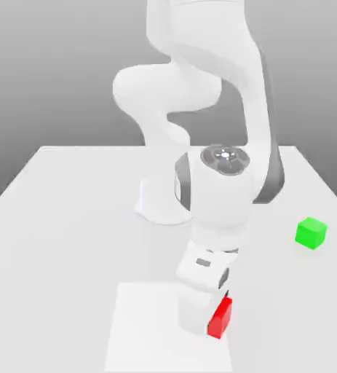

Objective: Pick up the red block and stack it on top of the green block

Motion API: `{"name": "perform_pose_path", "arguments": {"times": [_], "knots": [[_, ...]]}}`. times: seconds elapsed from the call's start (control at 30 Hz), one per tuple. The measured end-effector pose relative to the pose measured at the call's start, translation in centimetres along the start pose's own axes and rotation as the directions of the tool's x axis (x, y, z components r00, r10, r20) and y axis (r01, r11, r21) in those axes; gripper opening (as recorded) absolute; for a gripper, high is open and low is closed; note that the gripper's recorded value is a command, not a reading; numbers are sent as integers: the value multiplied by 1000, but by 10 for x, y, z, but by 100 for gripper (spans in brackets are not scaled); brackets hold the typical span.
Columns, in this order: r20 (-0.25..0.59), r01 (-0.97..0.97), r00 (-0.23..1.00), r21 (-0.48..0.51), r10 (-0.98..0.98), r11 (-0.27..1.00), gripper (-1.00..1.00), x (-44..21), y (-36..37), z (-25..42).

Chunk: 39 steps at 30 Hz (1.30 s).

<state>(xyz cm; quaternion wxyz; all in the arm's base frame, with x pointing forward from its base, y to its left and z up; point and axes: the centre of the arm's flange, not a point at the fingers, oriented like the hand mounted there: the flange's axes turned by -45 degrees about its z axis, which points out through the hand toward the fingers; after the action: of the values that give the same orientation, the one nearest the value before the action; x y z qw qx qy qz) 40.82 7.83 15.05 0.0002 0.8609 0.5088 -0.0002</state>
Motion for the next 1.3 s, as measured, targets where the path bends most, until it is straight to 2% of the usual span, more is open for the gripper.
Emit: {"name": "perform_pose_path", "arguments": {"times": [0.13, 0.33, 0.57, 0.83, 1.3], "knots": [[1, 0, 1000, 1, 0, 1000, -100, 0, 0, 2], [-1, 10, 1000, 2, -10, 1000, -100, 3, -4, -54], [-20, 423, 906, 15, -423, 906, -100, 102, -172, -79], [-6, 743, 669, 6, -743, 669, -100, 106, -349, -95], [-57, 770, 635, 117, -770, 627, -100, 99, -380, -62]]}}
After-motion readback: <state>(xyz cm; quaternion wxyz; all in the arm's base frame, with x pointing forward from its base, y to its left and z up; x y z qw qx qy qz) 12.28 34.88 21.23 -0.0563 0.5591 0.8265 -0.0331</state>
